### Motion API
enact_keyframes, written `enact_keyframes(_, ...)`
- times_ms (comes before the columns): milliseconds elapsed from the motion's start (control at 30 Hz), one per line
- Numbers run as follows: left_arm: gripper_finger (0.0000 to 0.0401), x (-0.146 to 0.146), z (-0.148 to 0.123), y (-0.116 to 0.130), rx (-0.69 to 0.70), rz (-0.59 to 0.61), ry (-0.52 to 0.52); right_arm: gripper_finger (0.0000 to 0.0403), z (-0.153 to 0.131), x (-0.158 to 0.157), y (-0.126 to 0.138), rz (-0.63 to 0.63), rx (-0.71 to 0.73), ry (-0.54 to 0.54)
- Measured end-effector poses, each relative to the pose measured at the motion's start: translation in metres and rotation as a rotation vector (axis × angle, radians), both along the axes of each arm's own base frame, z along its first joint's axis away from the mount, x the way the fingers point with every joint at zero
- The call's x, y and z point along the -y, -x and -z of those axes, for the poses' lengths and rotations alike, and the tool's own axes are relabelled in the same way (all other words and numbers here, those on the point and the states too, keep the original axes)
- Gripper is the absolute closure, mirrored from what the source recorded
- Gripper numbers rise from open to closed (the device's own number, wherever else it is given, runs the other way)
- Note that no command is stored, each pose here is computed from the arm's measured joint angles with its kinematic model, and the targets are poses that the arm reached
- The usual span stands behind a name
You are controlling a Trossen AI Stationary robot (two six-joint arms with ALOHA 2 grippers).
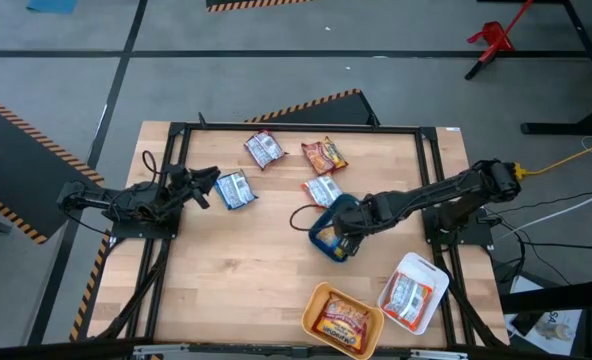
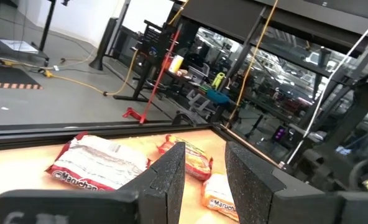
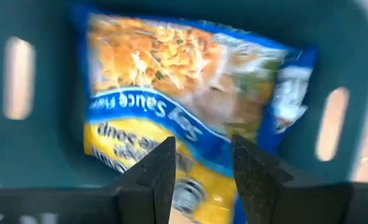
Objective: Sort Maruchan noodles
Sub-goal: Put the right blue noodle pack into the green bin, then put the blue noodle pack into the green bin
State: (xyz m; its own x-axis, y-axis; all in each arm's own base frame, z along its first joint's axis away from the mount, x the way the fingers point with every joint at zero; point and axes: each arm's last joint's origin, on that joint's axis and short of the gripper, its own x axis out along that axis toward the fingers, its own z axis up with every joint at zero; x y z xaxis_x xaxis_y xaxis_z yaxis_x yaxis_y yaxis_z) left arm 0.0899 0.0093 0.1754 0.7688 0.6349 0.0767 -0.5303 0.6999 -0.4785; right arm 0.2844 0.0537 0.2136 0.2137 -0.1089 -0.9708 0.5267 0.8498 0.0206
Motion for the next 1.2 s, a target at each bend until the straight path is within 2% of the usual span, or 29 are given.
enact_keyframes(167,0.0293,0.000,0.000,0.000,0.000,-0.005,0.001,0.0265,-0.037,0.001,-0.009,-0.043,0.076,0.066)
enact_keyframes(267,0.0293,0.000,0.000,0.000,0.001,-0.005,0.001,0.0265,-0.058,0.001,-0.020,-0.062,0.183,0.134)
enact_keyframes(467,0.0293,0.000,0.000,0.000,0.003,-0.005,0.003,0.0265,-0.085,0.009,-0.063,-0.196,0.584,0.218)
enact_keyframes(567,0.0293,0.000,0.000,0.000,0.016,-0.005,0.020,0.0261,-0.078,0.029,-0.087,-0.227,0.680,0.255)
enact_keyframes(633,0.0293,0.000,0.000,0.000,0.019,-0.005,0.022,0.0249,-0.067,0.046,-0.100,-0.245,0.701,0.243)
enact_keyframes(800,0.0293,0.000,0.000,0.000,0.023,-0.004,0.023,0.0176,-0.035,0.080,-0.135,-0.301,0.822,0.126)
enact_keyframes(900,0.0293,0.000,-0.001,0.000,0.028,-0.003,0.023,0.0121,-0.014,0.091,-0.156,-0.337,0.804,0.105)
enact_keyframes(1000,0.0293,0.000,-0.001,0.000,0.027,0.002,0.023,0.0076,0.002,0.092,-0.179,-0.392,0.770,0.138)
enact_keyframes(1100,0.0293,0.000,-0.001,0.000,0.027,0.002,0.023,0.0044,0.012,0.094,-0.203,-0.445,0.753,0.198)
enact_keyframes(1200,0.0293,0.000,-0.001,0.000,0.027,0.002,0.023,0.0028,0.021,0.096,-0.219,-0.426,0.668,0.231)
